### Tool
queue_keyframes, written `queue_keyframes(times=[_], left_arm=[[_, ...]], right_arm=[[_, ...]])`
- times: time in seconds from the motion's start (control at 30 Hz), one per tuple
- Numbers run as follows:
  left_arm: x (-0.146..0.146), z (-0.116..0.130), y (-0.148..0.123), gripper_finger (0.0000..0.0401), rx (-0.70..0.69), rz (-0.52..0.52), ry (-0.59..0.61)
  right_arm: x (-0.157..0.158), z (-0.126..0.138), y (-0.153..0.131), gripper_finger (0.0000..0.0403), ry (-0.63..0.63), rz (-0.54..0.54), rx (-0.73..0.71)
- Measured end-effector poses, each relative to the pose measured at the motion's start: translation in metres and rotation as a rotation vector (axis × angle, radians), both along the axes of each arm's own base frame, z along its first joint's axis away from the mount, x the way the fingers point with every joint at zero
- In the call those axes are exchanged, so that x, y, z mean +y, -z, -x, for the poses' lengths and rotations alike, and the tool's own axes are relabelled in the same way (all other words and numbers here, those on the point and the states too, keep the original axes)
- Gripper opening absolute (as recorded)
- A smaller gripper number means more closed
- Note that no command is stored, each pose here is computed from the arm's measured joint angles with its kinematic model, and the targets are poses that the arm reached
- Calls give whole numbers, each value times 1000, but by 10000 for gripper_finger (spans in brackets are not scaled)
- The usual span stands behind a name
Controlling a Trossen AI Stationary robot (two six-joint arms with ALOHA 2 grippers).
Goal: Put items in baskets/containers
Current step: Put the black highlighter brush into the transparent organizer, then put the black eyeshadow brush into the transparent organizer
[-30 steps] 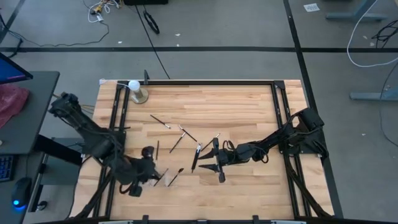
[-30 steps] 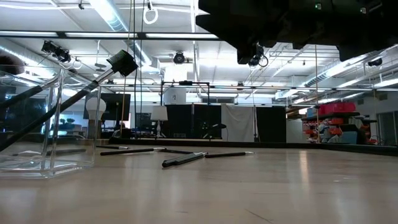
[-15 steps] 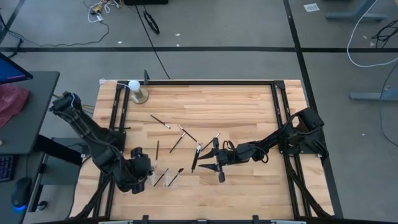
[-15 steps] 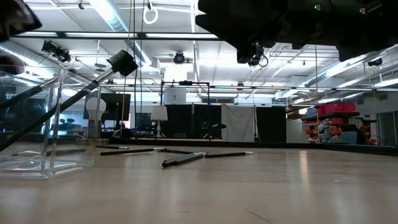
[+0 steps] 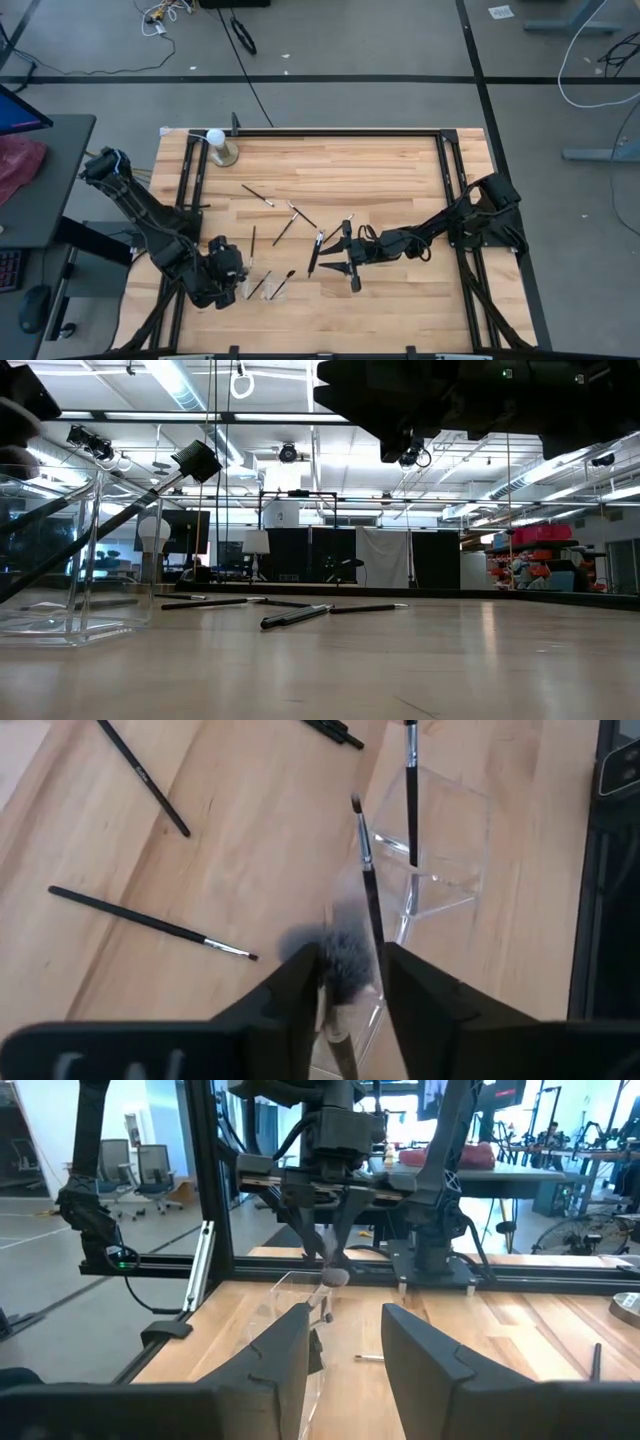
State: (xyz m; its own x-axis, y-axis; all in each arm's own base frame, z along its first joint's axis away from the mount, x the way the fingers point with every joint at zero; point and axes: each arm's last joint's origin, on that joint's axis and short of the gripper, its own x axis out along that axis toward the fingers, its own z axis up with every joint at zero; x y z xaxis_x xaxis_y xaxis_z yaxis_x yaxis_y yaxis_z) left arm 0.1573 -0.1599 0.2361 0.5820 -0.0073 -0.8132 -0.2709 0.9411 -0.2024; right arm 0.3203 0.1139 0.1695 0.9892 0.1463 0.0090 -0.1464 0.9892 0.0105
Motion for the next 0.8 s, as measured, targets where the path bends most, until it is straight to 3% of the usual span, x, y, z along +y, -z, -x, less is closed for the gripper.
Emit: queue_keyframes(times=[0.17,0.3,0.4,0.5,0.6,0.8], left_arm=[[7,7,-12,161,4,16,16],[16,13,-37,180,-105,11,58],[25,17,-49,184,-209,-67,62],[35,19,-55,185,-323,-187,-10],[43,16,-56,183,-354,-257,-81],[54,0,-49,177,-305,-341,-151]], right_arm=[[0,0,0,128,0,-9,1],[0,0,0,128,1,-7,2],[-2,-1,0,128,7,-5,3],[-4,-2,2,128,14,-4,21],[-8,-2,8,128,32,-35,85],[-25,-1,25,137,274,-189,289]])
